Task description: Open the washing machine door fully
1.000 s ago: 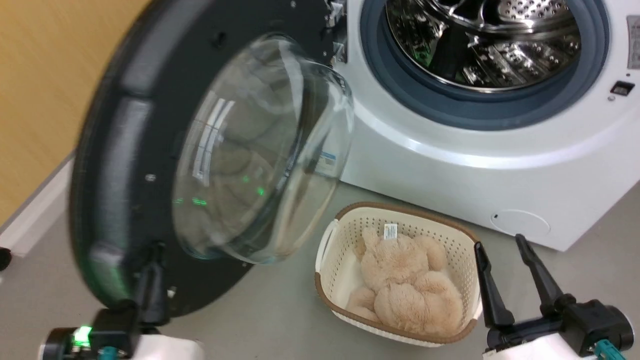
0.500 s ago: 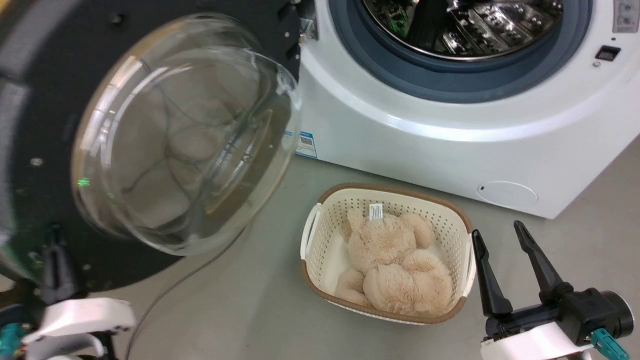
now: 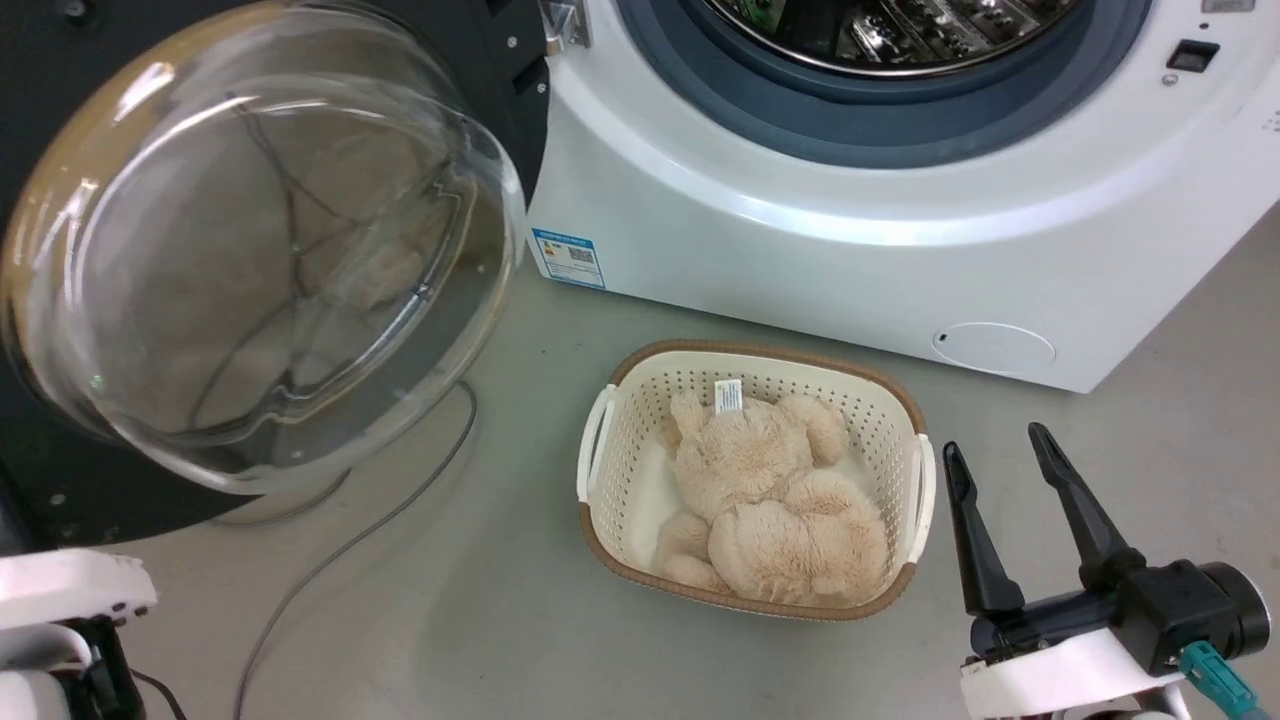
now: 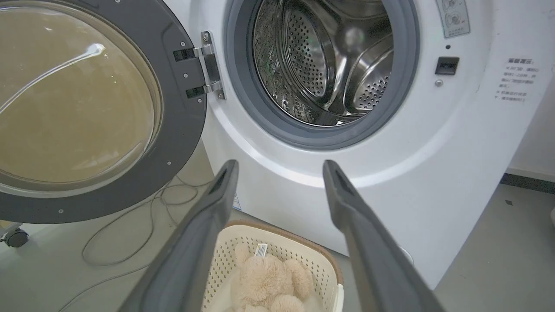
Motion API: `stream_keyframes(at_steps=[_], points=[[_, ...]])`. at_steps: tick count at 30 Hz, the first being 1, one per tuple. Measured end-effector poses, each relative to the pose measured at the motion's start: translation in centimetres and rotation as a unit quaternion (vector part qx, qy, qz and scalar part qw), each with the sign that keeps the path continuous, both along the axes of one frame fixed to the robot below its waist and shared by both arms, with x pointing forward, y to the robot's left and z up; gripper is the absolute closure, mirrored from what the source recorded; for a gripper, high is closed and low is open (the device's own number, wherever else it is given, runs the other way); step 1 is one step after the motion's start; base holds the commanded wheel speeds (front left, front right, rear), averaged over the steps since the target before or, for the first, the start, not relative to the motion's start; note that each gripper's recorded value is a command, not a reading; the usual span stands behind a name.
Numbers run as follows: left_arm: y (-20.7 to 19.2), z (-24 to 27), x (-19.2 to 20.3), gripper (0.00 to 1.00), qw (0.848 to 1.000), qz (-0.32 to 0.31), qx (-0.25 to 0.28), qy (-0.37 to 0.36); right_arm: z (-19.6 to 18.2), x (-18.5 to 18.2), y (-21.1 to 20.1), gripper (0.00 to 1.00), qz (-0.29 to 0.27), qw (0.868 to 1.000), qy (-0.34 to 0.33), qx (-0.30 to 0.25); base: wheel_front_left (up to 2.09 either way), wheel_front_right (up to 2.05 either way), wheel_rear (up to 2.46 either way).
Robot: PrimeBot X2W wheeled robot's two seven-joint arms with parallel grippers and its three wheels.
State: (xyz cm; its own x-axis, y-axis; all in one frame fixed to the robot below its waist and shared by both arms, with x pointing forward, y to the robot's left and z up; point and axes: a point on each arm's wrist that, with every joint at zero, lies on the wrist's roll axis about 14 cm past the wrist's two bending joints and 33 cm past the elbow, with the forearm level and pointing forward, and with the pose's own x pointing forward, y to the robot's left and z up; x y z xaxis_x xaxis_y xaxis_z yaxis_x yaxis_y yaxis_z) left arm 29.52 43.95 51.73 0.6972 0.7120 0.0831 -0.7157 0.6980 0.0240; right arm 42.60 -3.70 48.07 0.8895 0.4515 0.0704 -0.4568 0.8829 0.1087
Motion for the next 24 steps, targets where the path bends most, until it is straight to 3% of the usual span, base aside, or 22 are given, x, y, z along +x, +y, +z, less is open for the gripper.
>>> stream_keyframes(at_steps=[13, 24], points=[[1.9, -0.1, 0.9, 1.0, 1.0, 0.01, 0.001, 0.007, -0.2, 0.4, -0.6, 0.0, -0.009, 1.0, 0.001, -0.002, 0.0, 0.0, 0.0], [0.0, 0.0, 0.7, 1.0, 1.0, -0.012, 0.003, 0.003, 1.3, 0.0, -1.6, 0.0, -0.024, 1.0, -0.015, -0.001, 0.0, 0.0, 0.0]])
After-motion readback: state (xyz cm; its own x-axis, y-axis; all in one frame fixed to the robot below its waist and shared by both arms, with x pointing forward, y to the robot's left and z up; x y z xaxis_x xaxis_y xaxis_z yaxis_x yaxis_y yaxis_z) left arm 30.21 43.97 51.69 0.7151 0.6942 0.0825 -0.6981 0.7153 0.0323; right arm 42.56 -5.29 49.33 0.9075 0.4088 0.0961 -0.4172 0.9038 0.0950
